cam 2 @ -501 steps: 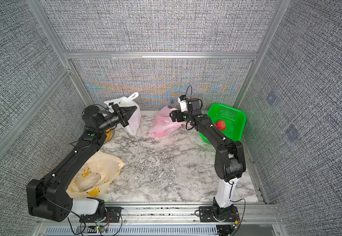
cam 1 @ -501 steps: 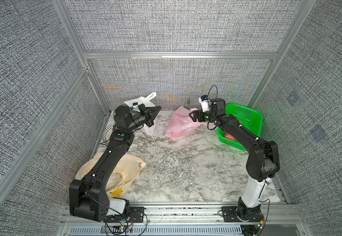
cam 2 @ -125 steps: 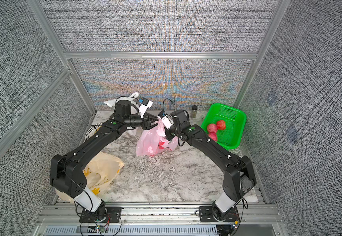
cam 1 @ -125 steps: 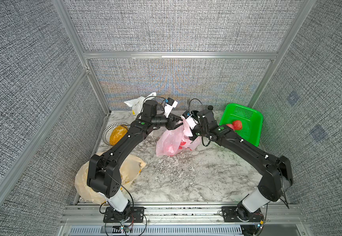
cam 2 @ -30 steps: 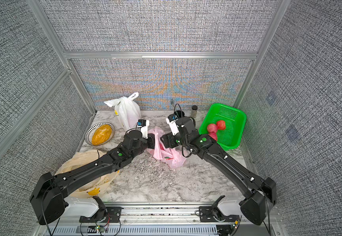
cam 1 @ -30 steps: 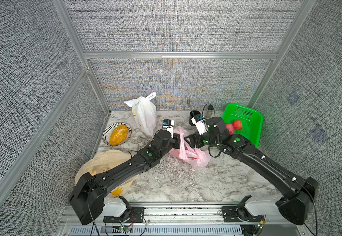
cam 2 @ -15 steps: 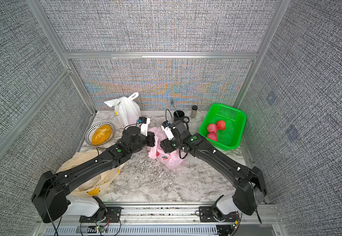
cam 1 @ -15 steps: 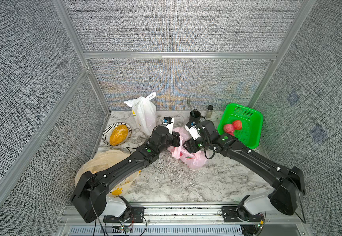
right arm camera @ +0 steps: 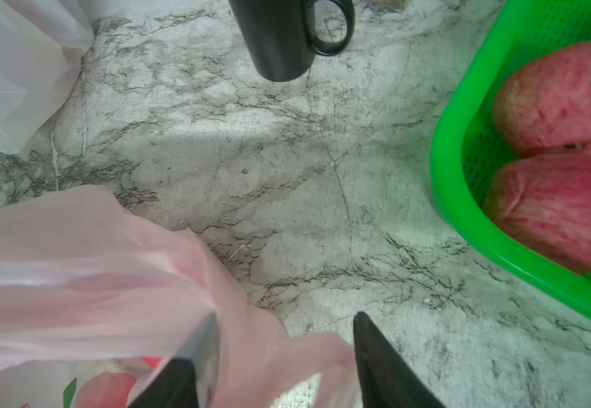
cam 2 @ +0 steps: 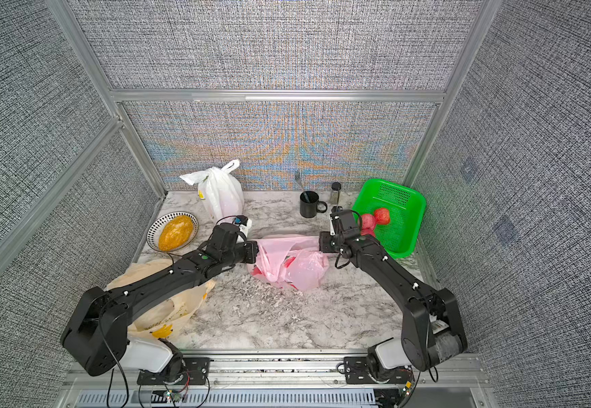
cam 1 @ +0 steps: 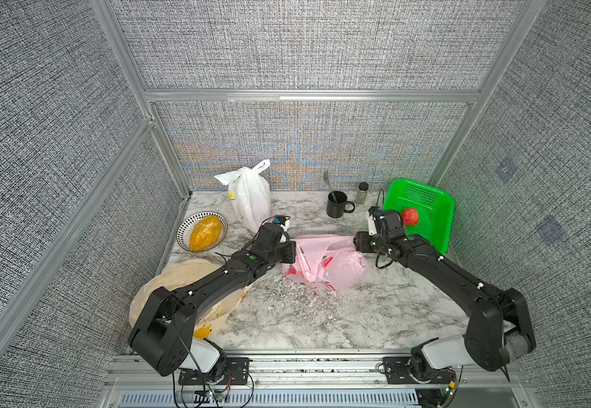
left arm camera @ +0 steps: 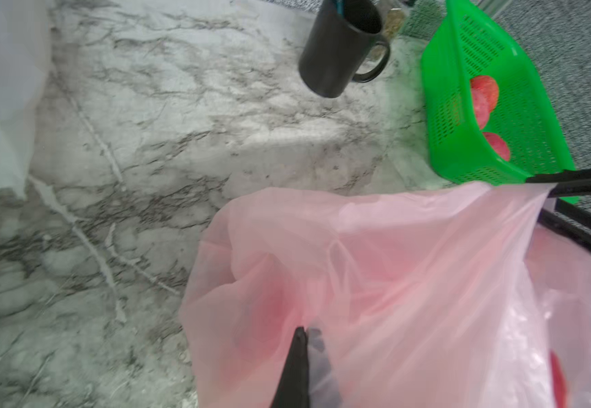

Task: Untie the knot of a plastic bag & take out the apple
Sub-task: Untie the plastic bag at the center of the board.

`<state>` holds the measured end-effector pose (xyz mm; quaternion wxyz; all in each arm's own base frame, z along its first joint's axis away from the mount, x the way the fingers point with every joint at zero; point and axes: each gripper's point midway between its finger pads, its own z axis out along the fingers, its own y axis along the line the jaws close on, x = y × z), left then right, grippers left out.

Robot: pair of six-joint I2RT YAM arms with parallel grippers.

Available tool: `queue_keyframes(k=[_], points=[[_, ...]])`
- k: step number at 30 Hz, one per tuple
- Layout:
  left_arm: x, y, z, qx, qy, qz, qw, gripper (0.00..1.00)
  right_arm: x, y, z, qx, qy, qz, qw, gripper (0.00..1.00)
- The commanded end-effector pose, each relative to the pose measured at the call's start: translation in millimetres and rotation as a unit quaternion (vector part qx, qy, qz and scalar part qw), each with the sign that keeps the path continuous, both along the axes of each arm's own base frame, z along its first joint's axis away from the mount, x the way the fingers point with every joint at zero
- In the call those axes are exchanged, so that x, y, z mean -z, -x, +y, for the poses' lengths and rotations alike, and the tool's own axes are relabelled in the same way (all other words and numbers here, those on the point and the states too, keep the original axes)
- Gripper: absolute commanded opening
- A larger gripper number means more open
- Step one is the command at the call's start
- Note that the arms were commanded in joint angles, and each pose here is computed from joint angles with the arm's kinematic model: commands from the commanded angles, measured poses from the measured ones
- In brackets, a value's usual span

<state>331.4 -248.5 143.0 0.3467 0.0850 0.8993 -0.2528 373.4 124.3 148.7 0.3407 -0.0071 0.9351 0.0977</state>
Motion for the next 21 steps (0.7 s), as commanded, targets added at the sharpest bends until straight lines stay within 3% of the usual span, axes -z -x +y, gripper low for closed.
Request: queue_keyframes(k=[1, 5, 12, 17, 21], points=[[11, -4, 31, -0.055, -0.046, 0.004, 0.997, 0.00, 2, -4, -24, 0.052, 0.002, -0.016, 0.999, 0.61], [9, -6, 45, -0.073, -0.040, -0.002, 0.997, 0.02, 10, 1, -38, 0.060, -0.008, -0.010, 0.998, 0.60], [4, -5, 48, -0.073, -0.019, -0.006, 0.997, 0.14, 20, 8, -31, 0.042, -0.025, 0.002, 0.999, 0.58], [-17, -2, 29, -0.033, 0.032, -0.029, 0.999, 0.18, -49, 8, -9, 0.005, -0.025, -0.077, 0.997, 0.64], [-27, 0, 28, -0.033, 0.040, -0.032, 0.998, 0.19, -97, 10, 6, -0.020, -0.011, -0.124, 0.992, 0.75]])
